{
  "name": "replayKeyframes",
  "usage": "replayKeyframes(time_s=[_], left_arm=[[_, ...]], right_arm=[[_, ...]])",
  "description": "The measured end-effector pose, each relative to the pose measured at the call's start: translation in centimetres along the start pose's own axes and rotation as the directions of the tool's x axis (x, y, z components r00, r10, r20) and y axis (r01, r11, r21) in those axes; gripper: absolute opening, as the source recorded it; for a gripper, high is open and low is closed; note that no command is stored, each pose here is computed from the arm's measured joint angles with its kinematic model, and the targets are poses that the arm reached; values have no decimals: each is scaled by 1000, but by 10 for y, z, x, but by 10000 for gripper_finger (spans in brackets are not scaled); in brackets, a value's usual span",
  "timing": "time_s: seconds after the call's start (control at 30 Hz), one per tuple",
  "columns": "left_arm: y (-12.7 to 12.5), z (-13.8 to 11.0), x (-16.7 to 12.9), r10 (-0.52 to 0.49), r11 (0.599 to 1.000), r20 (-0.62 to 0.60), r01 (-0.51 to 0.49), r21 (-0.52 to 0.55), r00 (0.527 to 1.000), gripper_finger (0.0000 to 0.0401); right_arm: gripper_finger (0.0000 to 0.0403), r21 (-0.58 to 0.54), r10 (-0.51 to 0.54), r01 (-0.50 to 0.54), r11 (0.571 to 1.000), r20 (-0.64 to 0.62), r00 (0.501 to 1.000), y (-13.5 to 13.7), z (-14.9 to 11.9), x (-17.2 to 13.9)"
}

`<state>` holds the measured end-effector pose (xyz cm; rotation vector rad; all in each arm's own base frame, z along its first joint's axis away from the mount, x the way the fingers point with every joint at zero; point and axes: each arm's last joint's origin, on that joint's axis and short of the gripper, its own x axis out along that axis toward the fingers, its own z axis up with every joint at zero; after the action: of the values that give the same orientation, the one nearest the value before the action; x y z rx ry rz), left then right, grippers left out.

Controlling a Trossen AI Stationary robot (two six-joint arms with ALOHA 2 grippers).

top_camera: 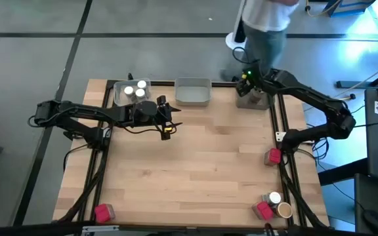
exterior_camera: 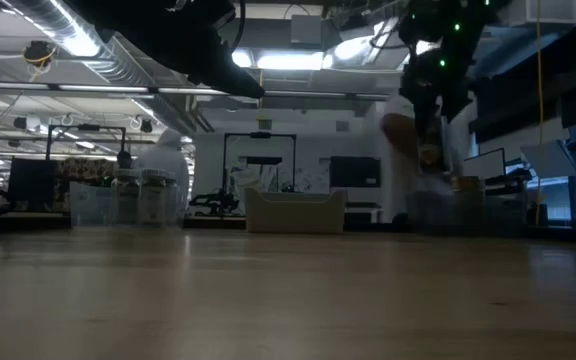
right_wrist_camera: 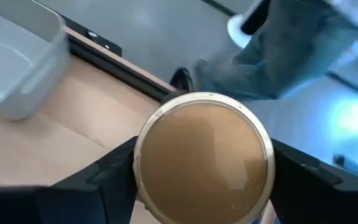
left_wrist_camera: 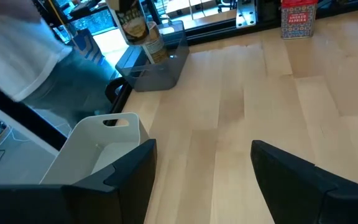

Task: Sort spices by type
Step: Put the gold seasoning bottle into the black bin

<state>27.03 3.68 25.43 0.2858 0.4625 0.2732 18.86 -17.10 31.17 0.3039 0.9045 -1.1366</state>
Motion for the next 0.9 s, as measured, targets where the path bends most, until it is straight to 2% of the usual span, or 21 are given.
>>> replayKeyframes(time_s=[0.27,0.9], left_arm=[[0,0,0,0,1000,0,0,1,1000,244],[0,0,0,0,1000,2,0,1,1000,244]], right_arm=[[282,97,5,-5,995,3,1000,-5,-13,29],[284,174,16,-15,985,-6,1000,2,-44,62]])
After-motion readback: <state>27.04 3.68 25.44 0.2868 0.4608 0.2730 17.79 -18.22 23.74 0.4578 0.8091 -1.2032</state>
